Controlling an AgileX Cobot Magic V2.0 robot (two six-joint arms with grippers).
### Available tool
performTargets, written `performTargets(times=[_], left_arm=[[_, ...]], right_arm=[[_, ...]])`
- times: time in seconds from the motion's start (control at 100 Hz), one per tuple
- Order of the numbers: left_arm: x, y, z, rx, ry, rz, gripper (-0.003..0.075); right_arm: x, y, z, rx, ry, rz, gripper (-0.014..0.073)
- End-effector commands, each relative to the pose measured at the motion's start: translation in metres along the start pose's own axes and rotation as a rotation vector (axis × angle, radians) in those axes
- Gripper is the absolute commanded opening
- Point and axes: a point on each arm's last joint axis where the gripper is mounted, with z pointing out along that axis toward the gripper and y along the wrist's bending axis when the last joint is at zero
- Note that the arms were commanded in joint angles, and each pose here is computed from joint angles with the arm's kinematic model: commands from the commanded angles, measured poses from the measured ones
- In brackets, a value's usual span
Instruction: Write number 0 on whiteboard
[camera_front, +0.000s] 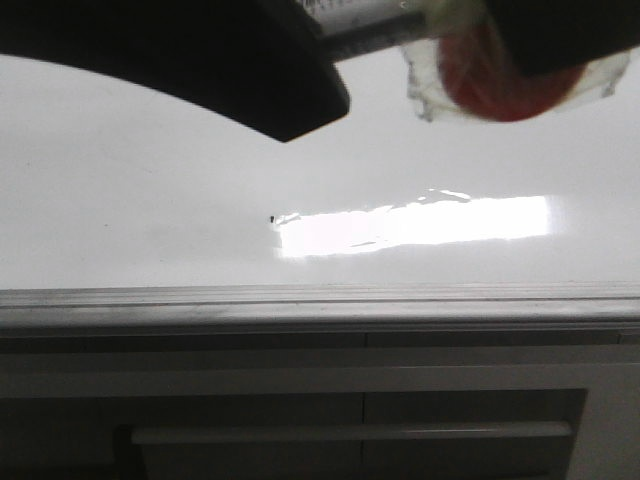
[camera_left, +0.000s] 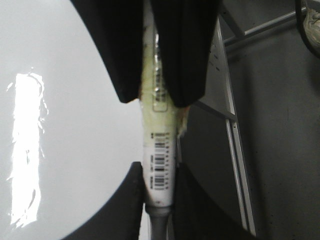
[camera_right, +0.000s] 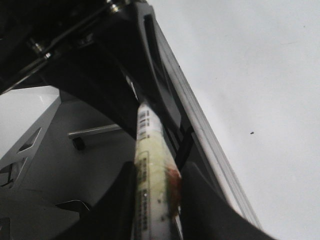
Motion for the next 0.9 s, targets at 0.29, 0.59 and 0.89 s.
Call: performTargets(times=[0.29,0.59,0.89], left_arm=[[-0.023,0.02,-0.035,-0.069,-0.248,-0.196,0.0257],[0.003,0.033,-0.107,-0.118,-0.393,-0.389,0.033],[0.075,0.027,-0.159,-0.3,-0.469,-0.715,-0.002]], right_arm=[[-0.01,-0.01,-0.005,0.062,-0.042,0.032,-0.0058],[-0.001,-0.026,-0.023,0.177,-0.026,0.26,-0.0057],[0.014,-0.054,-0.039,0.414,-0.001,0.506,-0.0055]])
